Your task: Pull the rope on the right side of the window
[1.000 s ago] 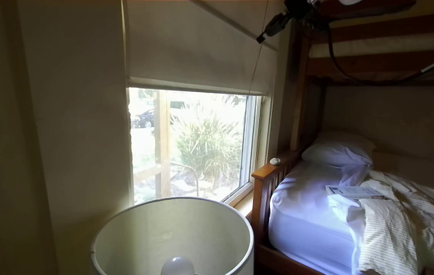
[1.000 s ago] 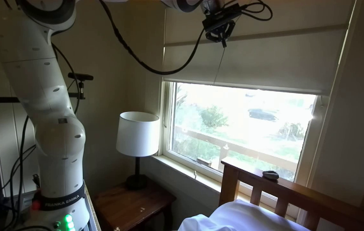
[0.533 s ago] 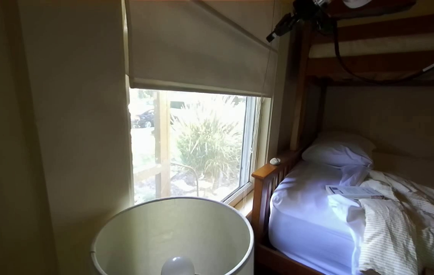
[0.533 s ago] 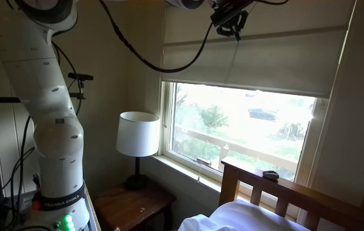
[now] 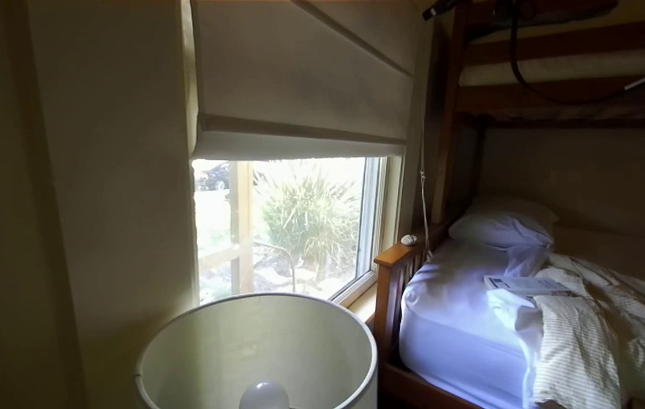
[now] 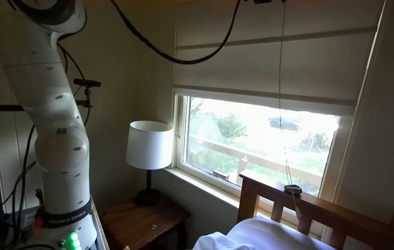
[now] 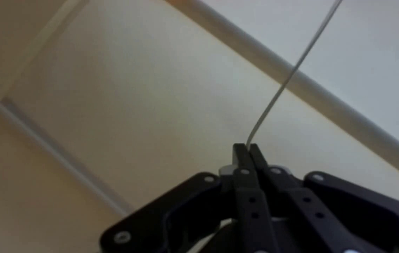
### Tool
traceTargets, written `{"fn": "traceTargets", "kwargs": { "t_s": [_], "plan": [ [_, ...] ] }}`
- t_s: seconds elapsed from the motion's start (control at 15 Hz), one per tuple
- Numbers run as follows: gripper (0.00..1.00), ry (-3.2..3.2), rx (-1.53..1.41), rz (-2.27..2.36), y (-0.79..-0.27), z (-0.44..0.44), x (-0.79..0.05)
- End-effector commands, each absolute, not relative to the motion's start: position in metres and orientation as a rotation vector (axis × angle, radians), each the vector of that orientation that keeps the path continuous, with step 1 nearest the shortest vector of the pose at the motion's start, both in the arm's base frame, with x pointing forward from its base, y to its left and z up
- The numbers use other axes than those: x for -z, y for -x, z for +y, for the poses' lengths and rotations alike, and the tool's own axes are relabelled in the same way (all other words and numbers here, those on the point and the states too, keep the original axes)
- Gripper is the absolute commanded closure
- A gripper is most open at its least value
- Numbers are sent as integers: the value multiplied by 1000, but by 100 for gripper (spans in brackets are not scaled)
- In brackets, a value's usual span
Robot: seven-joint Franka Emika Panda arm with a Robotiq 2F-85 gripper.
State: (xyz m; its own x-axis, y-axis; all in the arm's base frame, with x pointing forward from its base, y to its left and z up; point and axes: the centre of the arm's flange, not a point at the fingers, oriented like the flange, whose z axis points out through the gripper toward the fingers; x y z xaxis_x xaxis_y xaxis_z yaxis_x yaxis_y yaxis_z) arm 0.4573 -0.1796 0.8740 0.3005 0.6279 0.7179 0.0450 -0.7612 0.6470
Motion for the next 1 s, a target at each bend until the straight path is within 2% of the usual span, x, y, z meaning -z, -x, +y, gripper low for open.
{"fn": "traceTargets", "kwargs": {
  "t_s": [0.0,0.07,0.27,0.4,0.53,0.93],
  "plan": [
    [100,-2000,-1527,484,-452,-195,-906],
    [81,-1993,-1530,474,-449,-198,-912],
    [60,-1980,-1538,457,-447,-202,-921],
    [92,-1975,-1536,462,-449,-201,-921],
    [100,-1980,-1522,464,-452,-198,-918],
    [100,-2117,-1401,484,-443,-172,-885]
  ]
}}
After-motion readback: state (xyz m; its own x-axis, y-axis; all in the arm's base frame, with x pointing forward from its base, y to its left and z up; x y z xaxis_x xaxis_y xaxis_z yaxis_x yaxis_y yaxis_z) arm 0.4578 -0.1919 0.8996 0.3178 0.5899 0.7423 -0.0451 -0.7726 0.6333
